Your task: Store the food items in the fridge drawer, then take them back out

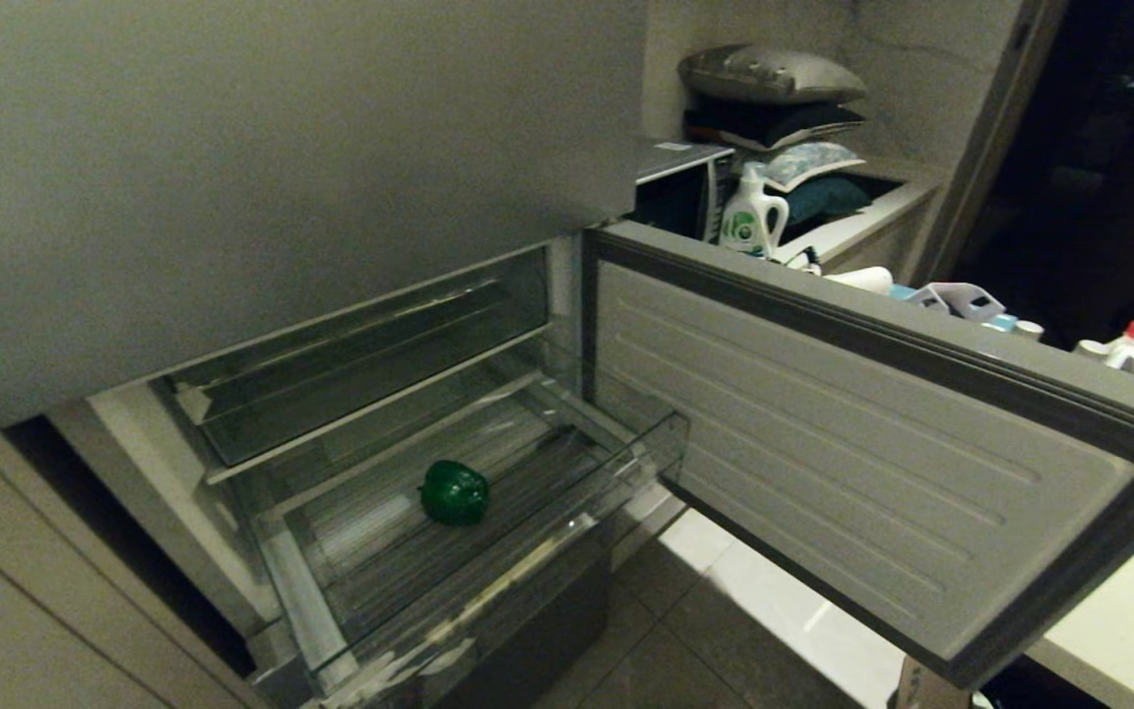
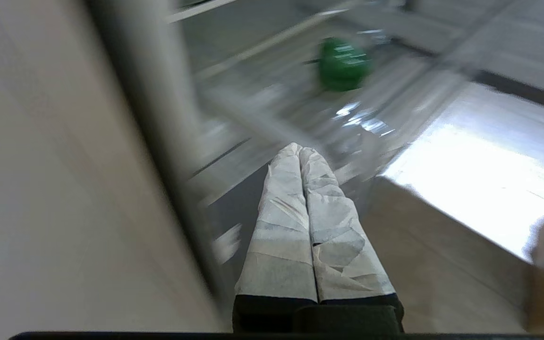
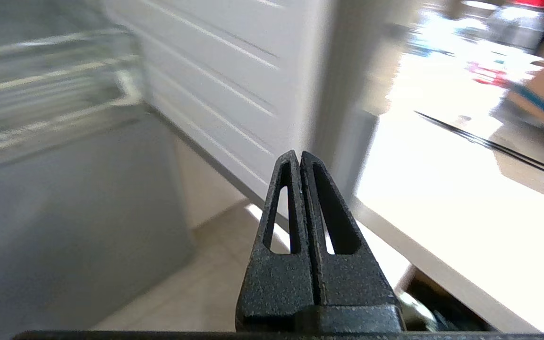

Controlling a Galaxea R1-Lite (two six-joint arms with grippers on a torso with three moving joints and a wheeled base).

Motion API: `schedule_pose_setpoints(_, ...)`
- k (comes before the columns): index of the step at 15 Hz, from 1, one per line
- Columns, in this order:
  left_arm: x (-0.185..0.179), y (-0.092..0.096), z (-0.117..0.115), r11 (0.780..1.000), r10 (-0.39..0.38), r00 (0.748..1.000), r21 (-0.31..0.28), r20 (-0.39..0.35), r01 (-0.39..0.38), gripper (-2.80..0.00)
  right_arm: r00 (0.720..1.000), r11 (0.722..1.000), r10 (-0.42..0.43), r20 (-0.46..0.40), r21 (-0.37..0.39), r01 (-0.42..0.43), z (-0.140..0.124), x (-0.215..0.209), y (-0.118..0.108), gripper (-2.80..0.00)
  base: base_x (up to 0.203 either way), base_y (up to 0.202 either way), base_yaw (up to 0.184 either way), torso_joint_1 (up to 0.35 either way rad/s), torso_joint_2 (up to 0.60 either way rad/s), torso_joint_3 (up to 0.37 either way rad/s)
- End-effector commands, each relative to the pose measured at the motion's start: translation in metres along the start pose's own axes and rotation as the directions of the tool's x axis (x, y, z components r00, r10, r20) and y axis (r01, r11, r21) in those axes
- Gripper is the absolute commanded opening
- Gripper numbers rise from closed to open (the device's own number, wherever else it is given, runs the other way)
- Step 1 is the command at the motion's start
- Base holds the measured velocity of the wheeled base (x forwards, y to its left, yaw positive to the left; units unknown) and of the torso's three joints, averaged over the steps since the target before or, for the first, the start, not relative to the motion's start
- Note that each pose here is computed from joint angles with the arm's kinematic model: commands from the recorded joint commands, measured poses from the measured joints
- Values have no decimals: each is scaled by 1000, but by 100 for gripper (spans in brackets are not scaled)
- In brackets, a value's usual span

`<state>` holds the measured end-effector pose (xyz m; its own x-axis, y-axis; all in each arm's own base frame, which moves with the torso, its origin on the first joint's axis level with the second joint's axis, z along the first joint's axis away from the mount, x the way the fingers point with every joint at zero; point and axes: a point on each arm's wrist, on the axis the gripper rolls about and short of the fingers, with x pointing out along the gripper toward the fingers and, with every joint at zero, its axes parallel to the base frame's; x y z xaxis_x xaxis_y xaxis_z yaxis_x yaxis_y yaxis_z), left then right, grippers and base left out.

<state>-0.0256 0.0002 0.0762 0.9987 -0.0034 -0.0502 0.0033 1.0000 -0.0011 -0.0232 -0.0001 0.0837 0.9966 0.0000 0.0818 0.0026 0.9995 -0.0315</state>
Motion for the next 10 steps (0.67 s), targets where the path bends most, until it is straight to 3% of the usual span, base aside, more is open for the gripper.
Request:
schedule_pose_setpoints(1, 0, 0, 0, 1000, 0, 1000, 0, -2, 0, -280, 1000, 1000, 1, -30, 0, -1, -9, 2, 0, -280, -1, 9, -175, 2, -6, 3)
schedule_pose_setpoints(7, 0, 0, 0, 1000, 0, 1000, 0, -2, 0, -280, 1000, 1000, 3, -27, 10, -3, -8, 2, 0, -280, 1, 7, -173, 4, 1, 1)
schedule_pose_setpoints(10, 0, 0, 0, 1000, 0, 1000, 0, -2, 0, -280, 1000, 999, 1, -31, -38, -3, -8, 2, 0, -280, 0, 4, -79, 3, 2, 2)
